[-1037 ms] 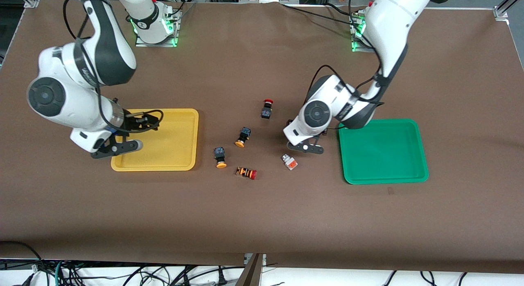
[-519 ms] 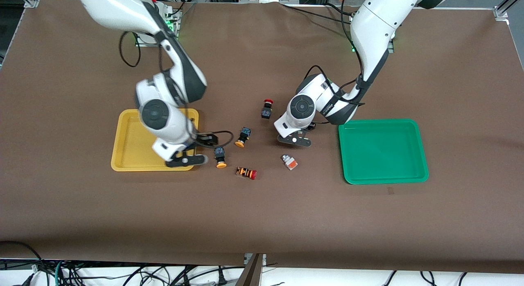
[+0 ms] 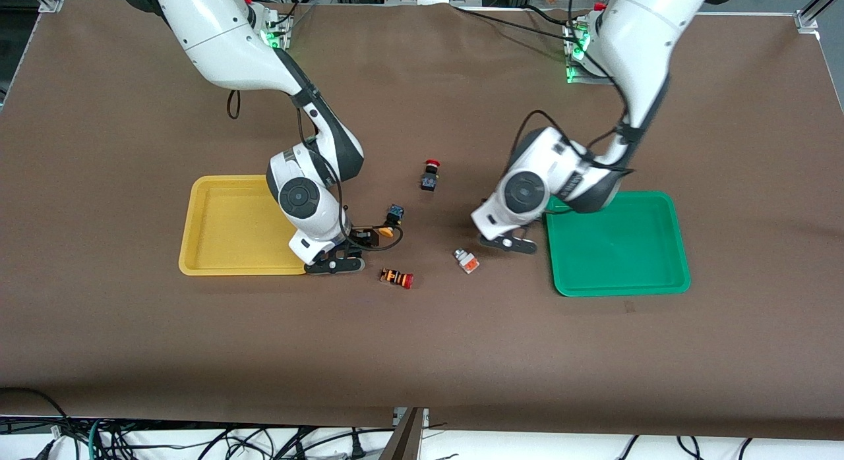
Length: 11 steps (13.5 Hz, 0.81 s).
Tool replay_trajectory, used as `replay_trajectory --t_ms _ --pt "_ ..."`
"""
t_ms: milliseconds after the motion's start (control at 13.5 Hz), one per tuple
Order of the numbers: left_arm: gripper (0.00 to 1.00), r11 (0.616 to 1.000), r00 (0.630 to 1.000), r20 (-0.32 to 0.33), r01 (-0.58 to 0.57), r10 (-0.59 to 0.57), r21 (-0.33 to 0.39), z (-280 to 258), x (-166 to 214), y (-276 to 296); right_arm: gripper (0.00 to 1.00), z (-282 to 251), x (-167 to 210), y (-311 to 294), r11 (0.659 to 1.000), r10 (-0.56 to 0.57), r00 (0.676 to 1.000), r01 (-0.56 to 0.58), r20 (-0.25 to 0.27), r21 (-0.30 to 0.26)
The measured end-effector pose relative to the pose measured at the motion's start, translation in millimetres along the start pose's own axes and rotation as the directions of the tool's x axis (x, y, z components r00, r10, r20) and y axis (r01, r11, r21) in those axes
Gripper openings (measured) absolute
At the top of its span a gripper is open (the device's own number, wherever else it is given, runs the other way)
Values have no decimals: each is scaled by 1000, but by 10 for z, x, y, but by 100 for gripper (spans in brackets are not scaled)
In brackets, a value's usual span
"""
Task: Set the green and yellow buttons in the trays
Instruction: 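Grasp the yellow button with the right gripper while the left gripper grasps the green switch, then place the yellow button in the yellow tray while the left gripper places the switch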
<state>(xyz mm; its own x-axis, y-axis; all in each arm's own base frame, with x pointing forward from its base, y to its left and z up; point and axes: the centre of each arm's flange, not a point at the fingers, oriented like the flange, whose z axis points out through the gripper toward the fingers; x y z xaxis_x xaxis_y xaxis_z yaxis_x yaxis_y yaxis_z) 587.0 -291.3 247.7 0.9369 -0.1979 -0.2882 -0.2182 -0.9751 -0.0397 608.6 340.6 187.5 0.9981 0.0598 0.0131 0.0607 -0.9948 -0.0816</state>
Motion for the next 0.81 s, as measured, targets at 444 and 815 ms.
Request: replay_trajectory --t_ms 444,815 --pt "41 991 990 53 -135 134 16 203 207 -1548 41 52 -32 30 1000 3 1000 -3 8 -6" --pt "63 986 986 32 -164 164 6 421 241 -1370 41 -254 117 284 999 -22 1000 22 15 -32"
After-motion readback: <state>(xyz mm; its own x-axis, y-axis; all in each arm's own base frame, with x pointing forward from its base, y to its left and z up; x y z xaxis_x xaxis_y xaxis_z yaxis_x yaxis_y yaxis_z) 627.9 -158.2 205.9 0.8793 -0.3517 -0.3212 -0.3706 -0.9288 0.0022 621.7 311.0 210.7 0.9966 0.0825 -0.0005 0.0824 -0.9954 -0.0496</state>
